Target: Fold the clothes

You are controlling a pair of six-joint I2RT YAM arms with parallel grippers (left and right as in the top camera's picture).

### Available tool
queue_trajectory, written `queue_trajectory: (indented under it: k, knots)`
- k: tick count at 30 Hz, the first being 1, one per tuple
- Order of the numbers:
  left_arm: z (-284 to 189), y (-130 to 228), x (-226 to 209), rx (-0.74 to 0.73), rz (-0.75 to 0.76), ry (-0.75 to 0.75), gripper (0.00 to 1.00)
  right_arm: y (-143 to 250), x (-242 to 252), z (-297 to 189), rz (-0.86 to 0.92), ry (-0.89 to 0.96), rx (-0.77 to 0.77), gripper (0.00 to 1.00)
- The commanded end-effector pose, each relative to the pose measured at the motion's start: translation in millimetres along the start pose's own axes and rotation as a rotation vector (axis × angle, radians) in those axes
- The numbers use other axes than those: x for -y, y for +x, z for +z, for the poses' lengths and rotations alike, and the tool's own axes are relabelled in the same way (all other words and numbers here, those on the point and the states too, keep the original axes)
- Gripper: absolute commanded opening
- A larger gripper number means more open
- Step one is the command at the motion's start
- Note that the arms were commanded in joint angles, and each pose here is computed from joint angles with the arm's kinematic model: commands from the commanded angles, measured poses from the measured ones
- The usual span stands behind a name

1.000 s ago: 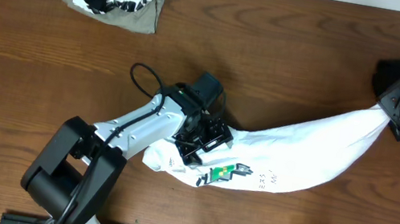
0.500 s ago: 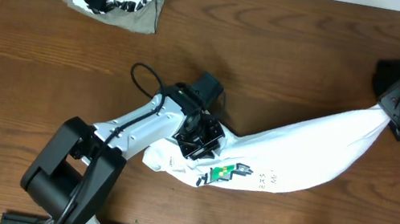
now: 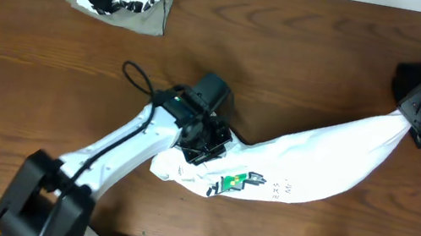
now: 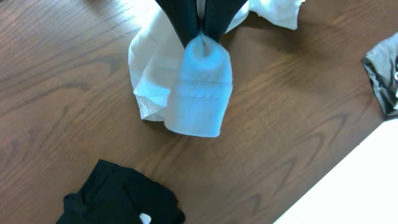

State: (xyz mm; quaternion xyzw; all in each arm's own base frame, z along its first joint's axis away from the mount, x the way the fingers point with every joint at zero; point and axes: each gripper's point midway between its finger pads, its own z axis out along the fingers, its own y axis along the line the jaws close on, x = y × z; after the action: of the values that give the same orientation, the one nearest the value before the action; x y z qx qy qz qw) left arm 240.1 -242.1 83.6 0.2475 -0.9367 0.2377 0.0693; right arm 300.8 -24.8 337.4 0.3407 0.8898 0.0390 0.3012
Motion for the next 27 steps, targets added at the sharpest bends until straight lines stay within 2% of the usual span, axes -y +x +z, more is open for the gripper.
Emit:
queue_trajectory:
  k: [1,3,6,8,10,15,20,27]
  knots:
    - [-22.4,-14.3,-4.0,0.121,0.034,-0.006,0.06,-1.4,1.0,1.4,-0.025,0.016,0.012,0.02]
    - [-29.4,-17.3,-7.1,0.144,0.048,-0.011,0.06,-1.3,0.9,1.4,-0.025,0.016,0.012,0.02]
    - [-31.6,-19.5,-11.5,0.144,0.048,-0.022,0.30,-1.3,0.9,1.4,-0.025,0.016,0.012,0.01]
    - [-29.0,-19.9,-14.4,0.138,0.041,-0.033,0.54,-1.1,0.7,1.4,-0.025,0.015,0.011,0.02]
    - [-25.0,-19.6,-15.9,0.125,0.036,-0.042,0.63,-0.8,0.3,1.4,-0.023,0.012,0.009,0.02]
    - [-9.0,-14.2,-20.3,0.051,0.014,-0.065,0.69,-0.9,0.4,1.4,-0.022,0.012,0.010,0.02]
    - [11.4,-13.3,-31.4,-0.009,-0.047,-0.120,0.69,-0.9,0.4,1.4,-0.022,0.012,0.010,0.02]
    - [29.4,-21.2,-36.8,-0.022,-0.061,-0.148,0.69,-0.8,0.6,1.4,-0.026,0.013,0.010,0.02]
